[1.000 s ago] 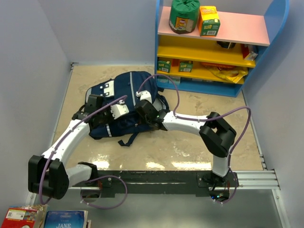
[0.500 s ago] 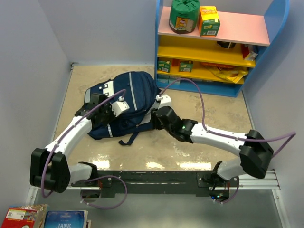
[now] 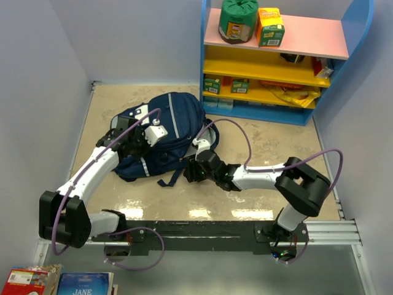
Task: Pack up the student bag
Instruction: Adjust the student bag at the center of the board.
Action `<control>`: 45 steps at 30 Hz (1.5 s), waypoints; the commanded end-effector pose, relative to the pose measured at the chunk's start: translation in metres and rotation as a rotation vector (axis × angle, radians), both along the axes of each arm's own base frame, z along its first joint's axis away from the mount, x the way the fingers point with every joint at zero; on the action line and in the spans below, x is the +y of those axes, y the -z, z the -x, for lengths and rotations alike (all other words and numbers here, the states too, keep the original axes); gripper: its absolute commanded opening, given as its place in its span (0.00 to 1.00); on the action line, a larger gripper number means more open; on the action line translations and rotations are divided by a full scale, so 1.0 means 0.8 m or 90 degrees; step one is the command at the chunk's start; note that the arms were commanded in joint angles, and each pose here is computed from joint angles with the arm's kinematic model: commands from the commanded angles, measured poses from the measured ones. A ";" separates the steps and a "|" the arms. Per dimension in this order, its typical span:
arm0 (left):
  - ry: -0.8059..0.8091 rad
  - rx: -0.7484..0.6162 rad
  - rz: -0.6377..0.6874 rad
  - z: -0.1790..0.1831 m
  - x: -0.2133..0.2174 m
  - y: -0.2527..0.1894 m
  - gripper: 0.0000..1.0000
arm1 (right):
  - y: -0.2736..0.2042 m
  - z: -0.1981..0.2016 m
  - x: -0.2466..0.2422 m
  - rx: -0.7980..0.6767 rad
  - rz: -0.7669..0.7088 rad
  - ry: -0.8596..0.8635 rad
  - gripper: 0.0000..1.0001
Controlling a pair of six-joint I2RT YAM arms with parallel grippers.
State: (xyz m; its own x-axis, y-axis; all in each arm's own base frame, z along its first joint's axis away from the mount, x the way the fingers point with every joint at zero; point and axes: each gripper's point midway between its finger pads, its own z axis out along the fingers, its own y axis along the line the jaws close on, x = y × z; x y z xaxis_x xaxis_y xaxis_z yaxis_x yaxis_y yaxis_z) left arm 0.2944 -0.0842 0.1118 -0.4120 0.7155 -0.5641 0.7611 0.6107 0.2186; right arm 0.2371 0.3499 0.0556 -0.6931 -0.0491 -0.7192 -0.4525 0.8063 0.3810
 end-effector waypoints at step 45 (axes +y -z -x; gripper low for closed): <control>0.052 -0.039 0.056 0.012 -0.039 -0.030 0.00 | -0.005 -0.037 0.050 -0.162 -0.024 0.047 0.48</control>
